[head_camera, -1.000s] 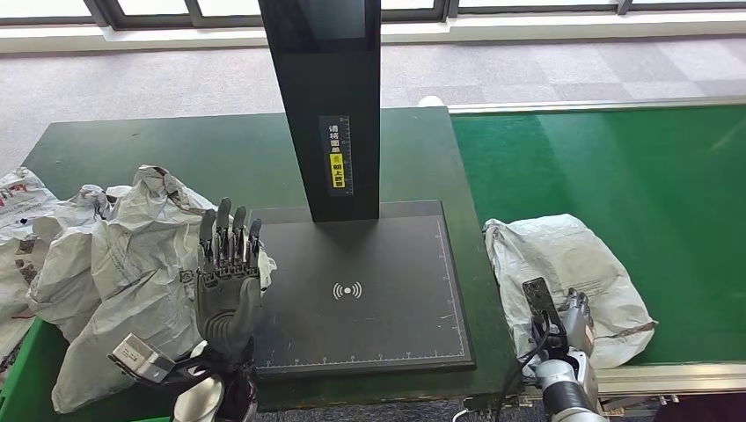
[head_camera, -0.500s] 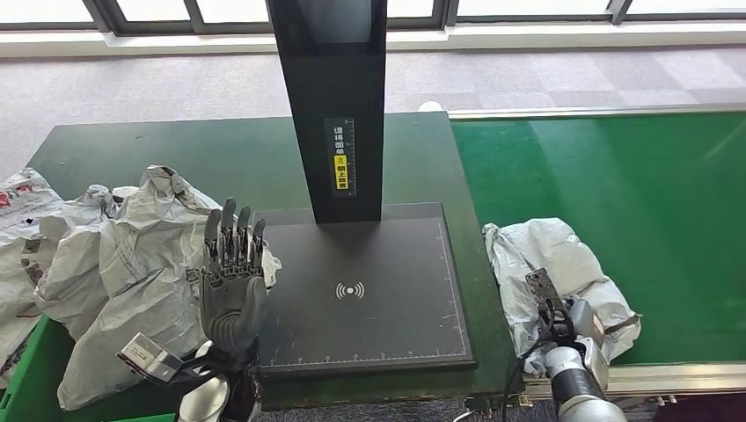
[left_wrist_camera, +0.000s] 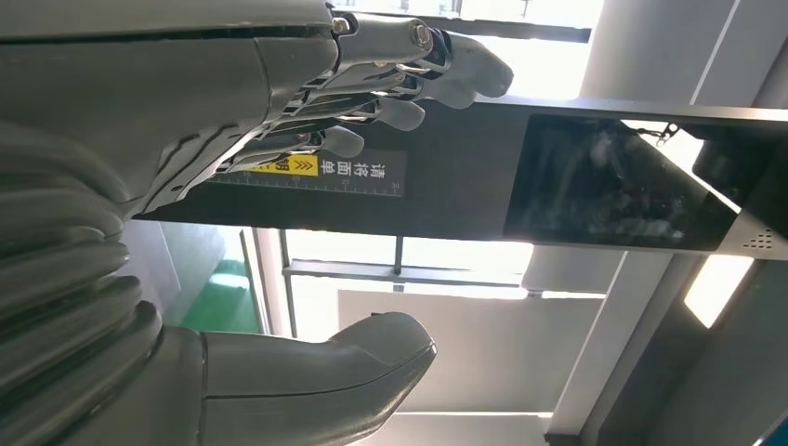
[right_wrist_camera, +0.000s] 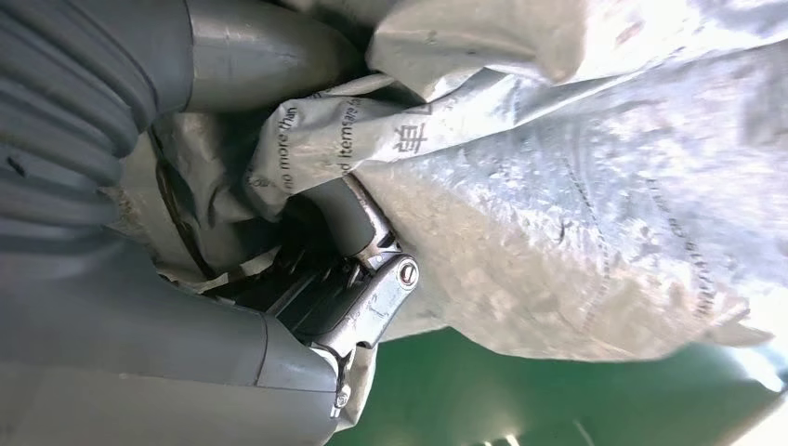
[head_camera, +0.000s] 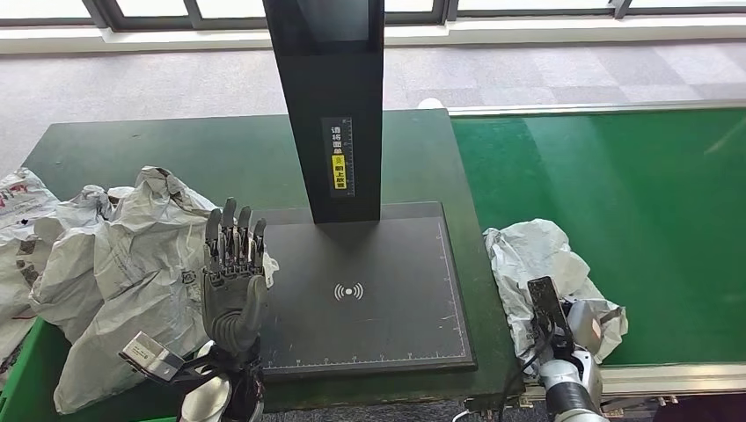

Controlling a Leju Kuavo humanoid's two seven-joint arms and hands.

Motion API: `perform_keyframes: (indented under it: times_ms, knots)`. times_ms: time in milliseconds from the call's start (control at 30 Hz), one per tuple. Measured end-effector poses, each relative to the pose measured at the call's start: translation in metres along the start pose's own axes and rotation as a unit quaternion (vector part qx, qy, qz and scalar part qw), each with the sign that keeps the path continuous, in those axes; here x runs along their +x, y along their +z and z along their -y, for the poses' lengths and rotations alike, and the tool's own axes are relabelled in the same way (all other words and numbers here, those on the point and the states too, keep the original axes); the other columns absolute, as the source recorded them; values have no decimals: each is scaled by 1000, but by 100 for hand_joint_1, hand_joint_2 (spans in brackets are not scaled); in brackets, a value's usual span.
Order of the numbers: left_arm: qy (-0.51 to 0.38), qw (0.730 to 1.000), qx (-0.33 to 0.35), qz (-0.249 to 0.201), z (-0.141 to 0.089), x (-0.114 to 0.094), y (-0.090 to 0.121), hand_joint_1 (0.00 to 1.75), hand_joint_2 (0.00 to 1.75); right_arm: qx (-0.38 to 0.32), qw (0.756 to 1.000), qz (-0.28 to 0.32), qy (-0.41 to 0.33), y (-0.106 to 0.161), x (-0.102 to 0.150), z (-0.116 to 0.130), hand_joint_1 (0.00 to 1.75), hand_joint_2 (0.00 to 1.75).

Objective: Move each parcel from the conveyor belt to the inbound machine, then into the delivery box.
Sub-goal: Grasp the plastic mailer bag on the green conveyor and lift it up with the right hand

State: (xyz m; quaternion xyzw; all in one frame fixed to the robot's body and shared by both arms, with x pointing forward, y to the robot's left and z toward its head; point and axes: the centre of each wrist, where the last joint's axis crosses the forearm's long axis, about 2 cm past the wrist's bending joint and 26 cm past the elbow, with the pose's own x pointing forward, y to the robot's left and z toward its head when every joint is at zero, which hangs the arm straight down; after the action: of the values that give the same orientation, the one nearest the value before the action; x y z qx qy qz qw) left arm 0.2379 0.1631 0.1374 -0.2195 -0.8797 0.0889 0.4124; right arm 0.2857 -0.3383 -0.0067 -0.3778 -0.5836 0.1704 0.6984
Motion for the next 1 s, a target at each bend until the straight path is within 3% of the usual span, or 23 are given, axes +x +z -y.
perform_keyframes:
  times_ms: [367,533,733,1000]
  knots:
    - [1,1000,-3,-1,0,0,0,0,175,-32,998,31,-41,5,5,-4,175,175]
    - [3,1000,-14,-3,0,0,1,0,175,-151,977,52,-138,17,9,8,175,175]
    - [7,1000,-22,-9,0,-3,2,0,175,-267,943,167,-105,34,54,35,175,175]
    - [5,999,-25,-20,-1,-7,6,0,175,-388,866,305,-82,62,131,95,175,175]
